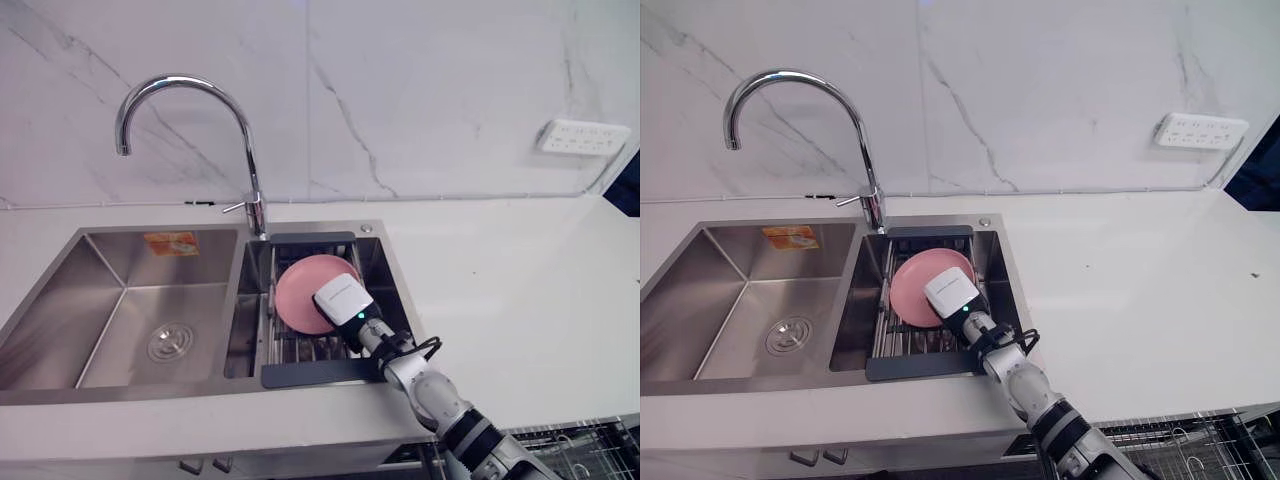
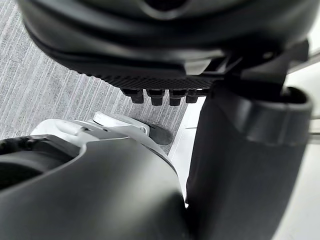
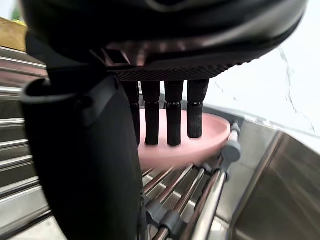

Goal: Walk over to the sink, pick up the cup, carry it to the dishwasher, place the cup inside the dishwasher, then close the dishwasher door

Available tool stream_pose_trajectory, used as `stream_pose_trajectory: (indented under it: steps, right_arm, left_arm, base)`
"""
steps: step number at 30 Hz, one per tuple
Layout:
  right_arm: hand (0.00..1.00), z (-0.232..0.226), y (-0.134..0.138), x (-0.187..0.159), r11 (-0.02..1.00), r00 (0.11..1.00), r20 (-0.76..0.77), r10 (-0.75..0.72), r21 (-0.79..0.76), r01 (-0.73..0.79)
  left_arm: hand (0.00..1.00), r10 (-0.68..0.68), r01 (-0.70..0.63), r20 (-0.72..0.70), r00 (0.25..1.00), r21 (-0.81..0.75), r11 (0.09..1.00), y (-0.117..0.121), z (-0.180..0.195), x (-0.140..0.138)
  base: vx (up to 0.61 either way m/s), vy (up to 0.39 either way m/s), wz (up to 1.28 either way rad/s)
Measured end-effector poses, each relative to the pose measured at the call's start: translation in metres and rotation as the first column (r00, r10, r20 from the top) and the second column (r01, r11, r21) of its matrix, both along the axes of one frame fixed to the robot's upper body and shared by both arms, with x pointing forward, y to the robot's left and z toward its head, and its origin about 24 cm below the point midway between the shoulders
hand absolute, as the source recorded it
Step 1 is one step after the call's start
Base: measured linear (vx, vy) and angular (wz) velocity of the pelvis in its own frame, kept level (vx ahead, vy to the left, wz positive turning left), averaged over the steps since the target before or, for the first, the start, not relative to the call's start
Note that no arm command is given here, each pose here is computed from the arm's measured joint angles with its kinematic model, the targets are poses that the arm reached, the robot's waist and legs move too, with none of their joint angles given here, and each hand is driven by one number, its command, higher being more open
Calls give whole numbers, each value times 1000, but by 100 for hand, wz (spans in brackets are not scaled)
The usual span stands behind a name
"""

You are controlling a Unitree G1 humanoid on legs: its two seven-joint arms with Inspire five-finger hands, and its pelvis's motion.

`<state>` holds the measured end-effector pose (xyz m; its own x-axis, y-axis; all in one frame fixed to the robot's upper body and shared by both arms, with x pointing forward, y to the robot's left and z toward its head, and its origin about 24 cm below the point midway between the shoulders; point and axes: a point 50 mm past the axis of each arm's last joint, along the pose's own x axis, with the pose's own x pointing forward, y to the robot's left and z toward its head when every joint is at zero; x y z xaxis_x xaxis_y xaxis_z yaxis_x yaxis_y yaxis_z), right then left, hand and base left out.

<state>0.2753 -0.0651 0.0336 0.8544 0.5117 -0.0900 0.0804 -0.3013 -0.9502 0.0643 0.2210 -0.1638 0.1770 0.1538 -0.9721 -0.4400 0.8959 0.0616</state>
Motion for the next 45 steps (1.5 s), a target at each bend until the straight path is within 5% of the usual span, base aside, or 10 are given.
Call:
stream_pose_trajectory:
  steps: [18,27,28,38,45]
  right_arm:
    - [0,7,-26,6,960,997,-43,-71,269,80]
    - [0,13,-45,13,822,969,-203,-141,522,228]
    - [100,13,-47,14,803,964,-222,-145,543,246]
    - [100,21,-63,26,450,855,-511,-86,746,491]
    - [100,43,-84,51,217,817,-563,-127,788,576]
  left_arm:
    - [100,35,-35,41,999,9,999,-1,-1,-2]
    - [100,50,-49,33,998,-13,999,-7,-2,-2]
    - [100,51,-50,30,998,-15,999,-7,-2,-2]
    - [100,106,-105,13,994,-70,992,-13,-1,2]
    - [100,110,-110,5,994,-72,991,-15,0,4]
  base:
    - [0,0,0]
    - [0,0,0]
    - [0,0,0]
    - [0,0,0]
    - [0,0,2]
